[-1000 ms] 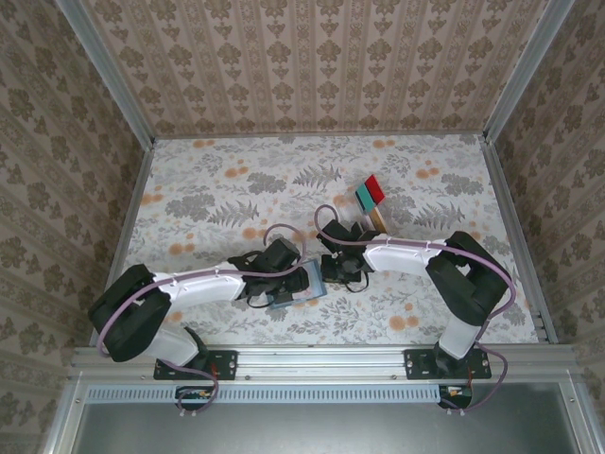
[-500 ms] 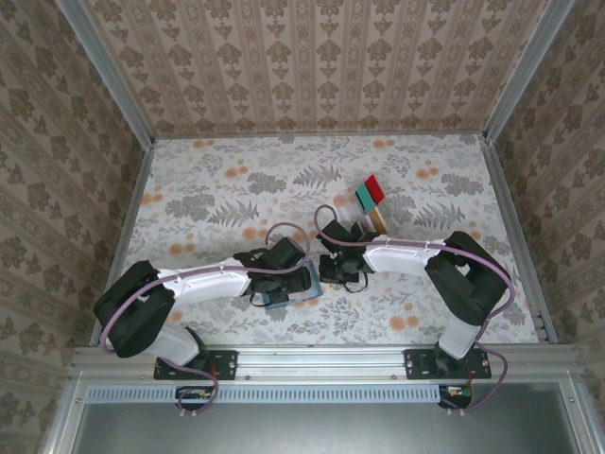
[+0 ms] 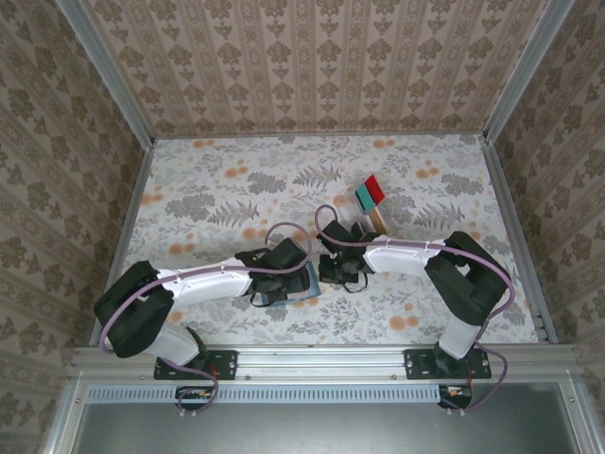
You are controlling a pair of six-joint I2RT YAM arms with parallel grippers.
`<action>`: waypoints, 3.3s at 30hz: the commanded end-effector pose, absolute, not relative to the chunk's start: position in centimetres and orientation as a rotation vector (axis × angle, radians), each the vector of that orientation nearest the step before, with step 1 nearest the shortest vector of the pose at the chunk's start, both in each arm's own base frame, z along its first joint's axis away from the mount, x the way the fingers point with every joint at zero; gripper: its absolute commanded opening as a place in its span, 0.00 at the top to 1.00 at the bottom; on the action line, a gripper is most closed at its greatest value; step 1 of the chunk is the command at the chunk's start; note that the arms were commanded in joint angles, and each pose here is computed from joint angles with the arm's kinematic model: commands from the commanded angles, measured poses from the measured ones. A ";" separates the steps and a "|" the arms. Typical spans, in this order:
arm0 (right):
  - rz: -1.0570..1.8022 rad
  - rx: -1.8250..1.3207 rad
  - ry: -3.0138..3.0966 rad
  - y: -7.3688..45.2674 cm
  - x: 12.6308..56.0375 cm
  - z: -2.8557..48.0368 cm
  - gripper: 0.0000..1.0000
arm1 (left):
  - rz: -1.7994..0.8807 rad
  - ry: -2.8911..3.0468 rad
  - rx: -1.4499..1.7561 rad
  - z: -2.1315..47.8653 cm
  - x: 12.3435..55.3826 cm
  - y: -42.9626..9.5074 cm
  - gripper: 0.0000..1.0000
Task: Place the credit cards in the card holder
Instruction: Insert the credit card into the card slot.
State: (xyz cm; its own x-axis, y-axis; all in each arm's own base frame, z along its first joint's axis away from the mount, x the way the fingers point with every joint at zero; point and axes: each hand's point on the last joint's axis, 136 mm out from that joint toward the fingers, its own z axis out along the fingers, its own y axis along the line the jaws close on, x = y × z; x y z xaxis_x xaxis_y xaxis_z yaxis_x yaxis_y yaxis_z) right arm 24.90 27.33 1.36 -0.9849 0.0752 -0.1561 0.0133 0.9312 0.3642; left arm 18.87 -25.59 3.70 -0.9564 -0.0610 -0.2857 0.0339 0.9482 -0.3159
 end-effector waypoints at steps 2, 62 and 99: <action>0.425 0.084 3.062 25.4 21.9 -2.2 0.88 | -0.481 2.797 -0.013 4.1 19.0 -26.1 0.51; 0.463 0.093 3.056 25.5 21.6 -2.0 0.88 | -0.698 2.774 -0.052 3.7 19.8 -27.4 0.58; -0.109 -0.048 2.612 12.1 30.8 17.2 0.61 | -0.759 2.602 -0.007 10.5 20.8 -25.9 0.41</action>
